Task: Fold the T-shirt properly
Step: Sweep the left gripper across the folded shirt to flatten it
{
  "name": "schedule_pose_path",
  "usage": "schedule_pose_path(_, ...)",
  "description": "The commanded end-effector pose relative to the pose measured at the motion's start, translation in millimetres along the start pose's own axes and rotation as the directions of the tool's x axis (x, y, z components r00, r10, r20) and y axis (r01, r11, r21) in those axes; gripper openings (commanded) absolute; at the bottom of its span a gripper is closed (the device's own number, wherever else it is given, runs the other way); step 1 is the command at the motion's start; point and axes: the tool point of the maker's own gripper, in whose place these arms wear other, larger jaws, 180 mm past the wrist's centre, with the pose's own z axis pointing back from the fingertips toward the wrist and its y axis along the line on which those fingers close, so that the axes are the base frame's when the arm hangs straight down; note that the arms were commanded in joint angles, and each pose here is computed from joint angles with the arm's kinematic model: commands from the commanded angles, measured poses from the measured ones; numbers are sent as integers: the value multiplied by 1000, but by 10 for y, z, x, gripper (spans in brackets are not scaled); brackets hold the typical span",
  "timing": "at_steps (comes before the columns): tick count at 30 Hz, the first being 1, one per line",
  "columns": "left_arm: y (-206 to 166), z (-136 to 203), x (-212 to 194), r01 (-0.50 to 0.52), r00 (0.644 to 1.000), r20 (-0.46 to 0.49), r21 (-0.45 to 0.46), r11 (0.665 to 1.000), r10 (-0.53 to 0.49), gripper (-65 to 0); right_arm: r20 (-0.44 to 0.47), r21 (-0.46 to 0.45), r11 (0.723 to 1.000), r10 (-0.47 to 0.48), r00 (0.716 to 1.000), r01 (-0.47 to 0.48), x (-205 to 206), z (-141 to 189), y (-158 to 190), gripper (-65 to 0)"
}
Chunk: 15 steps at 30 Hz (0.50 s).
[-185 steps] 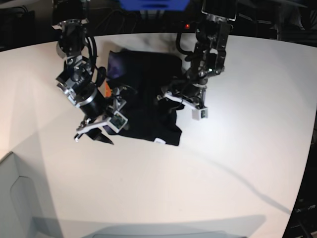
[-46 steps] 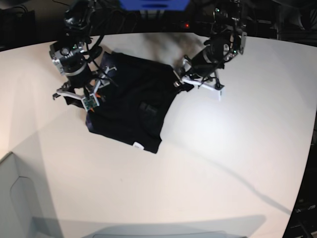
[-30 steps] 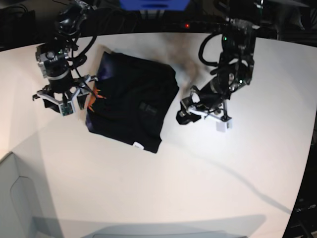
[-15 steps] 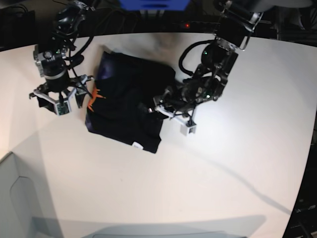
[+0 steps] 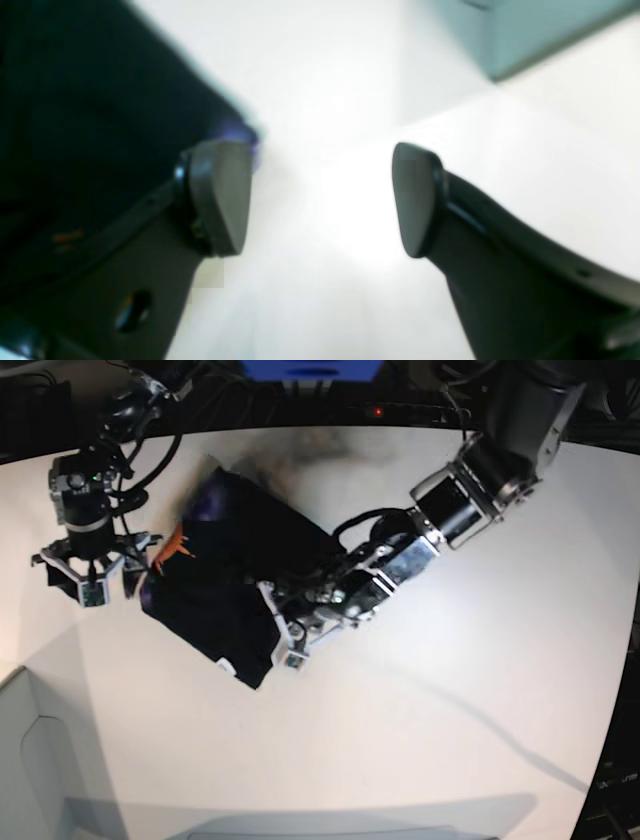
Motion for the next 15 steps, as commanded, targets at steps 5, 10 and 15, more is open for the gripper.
schedule_pose_path(5, -333, -53, 259, 512, 859, -3, -34, 858, -512, -650, 74, -123, 990, -59, 996, 68, 198, 36, -441, -206)
schedule_pose_path(10, -771, -166, 565, 758, 650, 29, 31, 651, -759, -650, 60, -200, 973, -107, 992, 117, 84, 100, -712, -206)
schedule_pose_path(15, -867, -256, 632, 870, 490, -26, 84, 486, -871, -628, 35, -246, 959, -136, 990, 140, -67, 166, -854, -206)
